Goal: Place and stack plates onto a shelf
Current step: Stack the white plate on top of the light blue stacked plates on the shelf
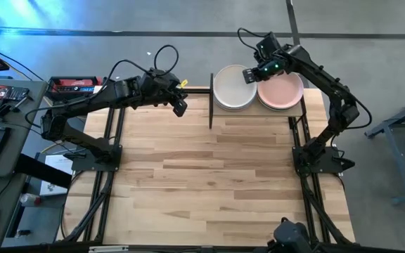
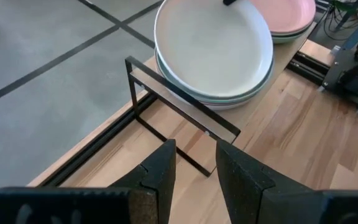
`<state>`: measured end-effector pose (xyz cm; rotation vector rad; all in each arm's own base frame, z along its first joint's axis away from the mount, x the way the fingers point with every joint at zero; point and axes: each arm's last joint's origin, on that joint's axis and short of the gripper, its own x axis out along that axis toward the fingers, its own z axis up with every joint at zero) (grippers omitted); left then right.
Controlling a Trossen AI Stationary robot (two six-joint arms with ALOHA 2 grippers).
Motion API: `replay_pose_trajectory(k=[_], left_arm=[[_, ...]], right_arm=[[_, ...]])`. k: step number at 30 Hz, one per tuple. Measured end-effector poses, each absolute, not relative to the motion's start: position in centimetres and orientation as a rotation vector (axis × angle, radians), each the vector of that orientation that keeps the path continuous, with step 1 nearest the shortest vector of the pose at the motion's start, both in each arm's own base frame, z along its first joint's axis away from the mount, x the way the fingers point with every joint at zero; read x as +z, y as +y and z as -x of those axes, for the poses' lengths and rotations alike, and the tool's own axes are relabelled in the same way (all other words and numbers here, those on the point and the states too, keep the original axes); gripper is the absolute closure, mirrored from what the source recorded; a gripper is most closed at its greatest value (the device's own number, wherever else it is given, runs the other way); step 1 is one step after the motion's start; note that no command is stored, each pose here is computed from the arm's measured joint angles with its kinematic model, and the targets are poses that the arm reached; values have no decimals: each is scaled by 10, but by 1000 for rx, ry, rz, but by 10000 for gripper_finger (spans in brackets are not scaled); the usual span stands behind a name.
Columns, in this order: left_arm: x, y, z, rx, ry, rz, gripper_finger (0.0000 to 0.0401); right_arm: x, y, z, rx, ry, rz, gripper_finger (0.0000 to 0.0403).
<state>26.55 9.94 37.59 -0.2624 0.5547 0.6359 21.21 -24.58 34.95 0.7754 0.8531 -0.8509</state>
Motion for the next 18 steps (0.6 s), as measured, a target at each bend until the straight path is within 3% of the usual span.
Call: replay_pose_trajectory(k=[18], left_arm=[[376,99,-266,636,553,263,299]], right_arm=[[348,-246,-209,-840,883,-770,402]])
